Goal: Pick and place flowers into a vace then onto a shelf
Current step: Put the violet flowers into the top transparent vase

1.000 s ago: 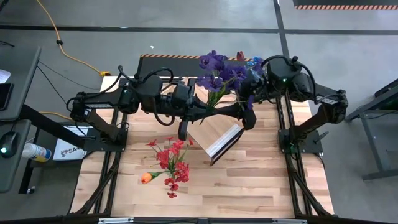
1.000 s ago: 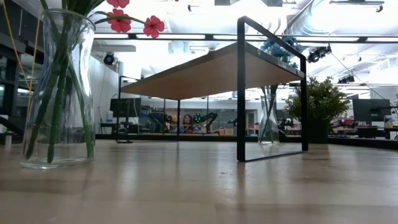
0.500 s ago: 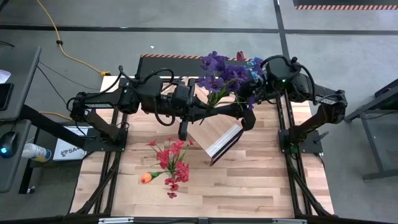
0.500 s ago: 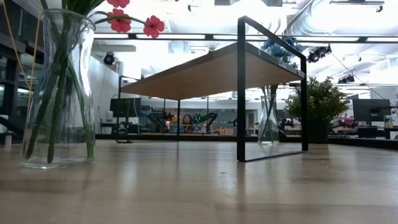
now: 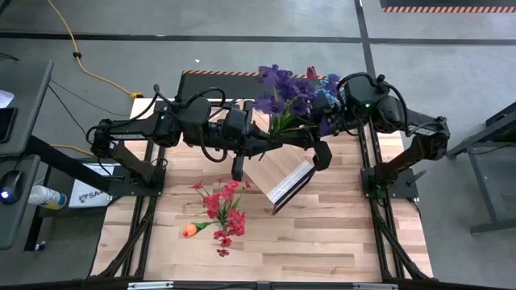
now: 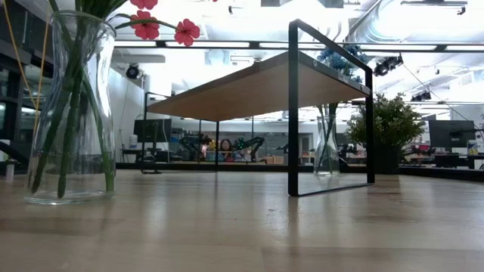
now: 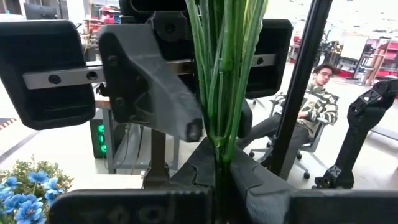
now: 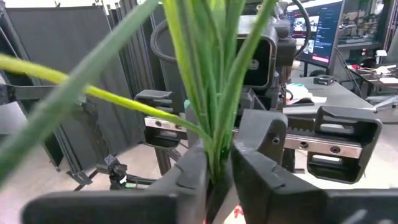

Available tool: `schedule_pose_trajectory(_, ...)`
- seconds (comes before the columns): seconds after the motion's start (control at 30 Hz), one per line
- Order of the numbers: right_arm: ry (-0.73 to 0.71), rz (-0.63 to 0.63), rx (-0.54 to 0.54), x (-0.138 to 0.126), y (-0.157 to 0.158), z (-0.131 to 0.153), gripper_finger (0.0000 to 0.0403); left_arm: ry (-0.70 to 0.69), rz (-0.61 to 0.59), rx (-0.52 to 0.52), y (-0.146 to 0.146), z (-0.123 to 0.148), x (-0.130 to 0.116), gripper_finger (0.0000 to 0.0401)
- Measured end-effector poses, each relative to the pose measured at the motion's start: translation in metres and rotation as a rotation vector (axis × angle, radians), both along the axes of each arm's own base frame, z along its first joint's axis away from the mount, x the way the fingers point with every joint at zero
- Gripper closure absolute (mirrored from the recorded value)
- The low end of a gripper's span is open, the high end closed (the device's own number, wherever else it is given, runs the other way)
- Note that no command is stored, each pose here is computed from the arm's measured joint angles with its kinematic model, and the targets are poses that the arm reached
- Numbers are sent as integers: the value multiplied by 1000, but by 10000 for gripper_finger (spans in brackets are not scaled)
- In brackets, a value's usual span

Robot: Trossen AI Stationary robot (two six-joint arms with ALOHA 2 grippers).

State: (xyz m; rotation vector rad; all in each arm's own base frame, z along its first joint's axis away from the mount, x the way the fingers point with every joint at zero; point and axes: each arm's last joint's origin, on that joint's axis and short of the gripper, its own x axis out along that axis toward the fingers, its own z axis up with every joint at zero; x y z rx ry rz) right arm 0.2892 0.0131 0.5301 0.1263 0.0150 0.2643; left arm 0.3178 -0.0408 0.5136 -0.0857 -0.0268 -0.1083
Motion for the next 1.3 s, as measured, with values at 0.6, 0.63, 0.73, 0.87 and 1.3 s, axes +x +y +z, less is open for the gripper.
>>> schedule_pose_trajectory(0.6,-3,15,-21,2,0,-1,398,1,-6,-3,0,0,0,361)
schedule_pose_trajectory(0.63,-4,17,-22,2,0,-1,399,1,-6,-3,0,0,0,361)
schedule_pose_trajectory(0.73,-5,17,-25,2,0,-1,399,3,-6,-14,0,0,0,347)
schedule_pose_trajectory(0.87,1,11,-30,4,0,-2,400,9,16,-34,0,-1,0,290)
schedule_pose_trajectory(1.3,33,-33,-46,3,-1,-5,402,54,9,-46,0,-5,0,203)
